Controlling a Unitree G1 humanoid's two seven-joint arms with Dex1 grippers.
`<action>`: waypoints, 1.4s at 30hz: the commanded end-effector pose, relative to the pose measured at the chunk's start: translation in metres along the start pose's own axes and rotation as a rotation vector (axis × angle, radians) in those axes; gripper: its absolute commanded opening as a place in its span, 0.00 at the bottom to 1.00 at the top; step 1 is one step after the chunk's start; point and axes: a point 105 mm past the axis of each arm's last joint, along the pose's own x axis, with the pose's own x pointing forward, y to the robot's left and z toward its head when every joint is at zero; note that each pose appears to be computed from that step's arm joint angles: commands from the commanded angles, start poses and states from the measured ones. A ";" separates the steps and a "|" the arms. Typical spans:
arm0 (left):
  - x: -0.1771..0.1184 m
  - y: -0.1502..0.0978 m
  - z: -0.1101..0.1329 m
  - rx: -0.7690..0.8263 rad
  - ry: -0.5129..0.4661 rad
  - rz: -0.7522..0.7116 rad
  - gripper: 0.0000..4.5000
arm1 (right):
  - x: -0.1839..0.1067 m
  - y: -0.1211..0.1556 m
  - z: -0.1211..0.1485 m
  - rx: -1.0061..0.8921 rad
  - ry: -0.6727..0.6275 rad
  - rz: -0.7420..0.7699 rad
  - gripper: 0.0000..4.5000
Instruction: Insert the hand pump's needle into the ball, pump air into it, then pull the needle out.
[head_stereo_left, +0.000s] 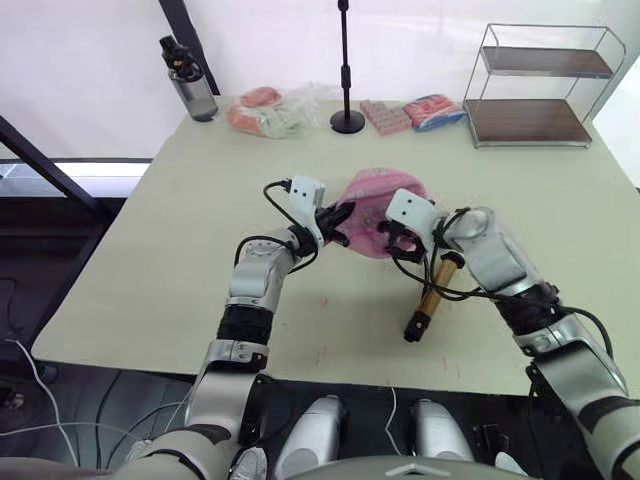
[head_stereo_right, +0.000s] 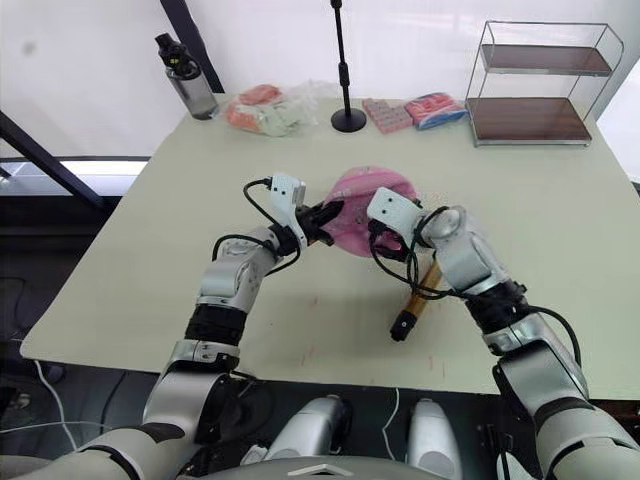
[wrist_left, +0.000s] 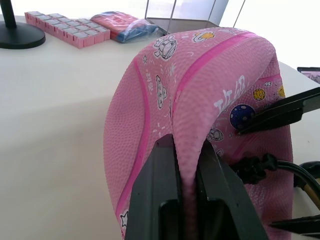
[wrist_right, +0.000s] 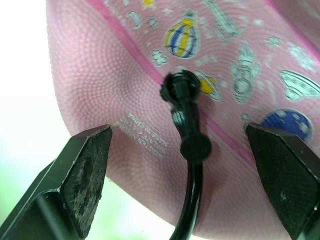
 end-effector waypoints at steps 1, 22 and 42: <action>-0.004 0.005 -0.024 -0.027 0.084 0.022 0.00 | -0.033 -0.020 0.003 0.068 -0.129 -0.089 0.99; -0.002 -0.001 -0.015 0.037 0.074 -0.008 0.00 | -0.144 0.000 -0.043 0.296 -0.657 -0.045 0.99; -0.001 -0.015 0.000 0.100 0.072 -0.090 0.09 | -0.176 0.007 -0.074 0.177 -0.751 -0.041 0.99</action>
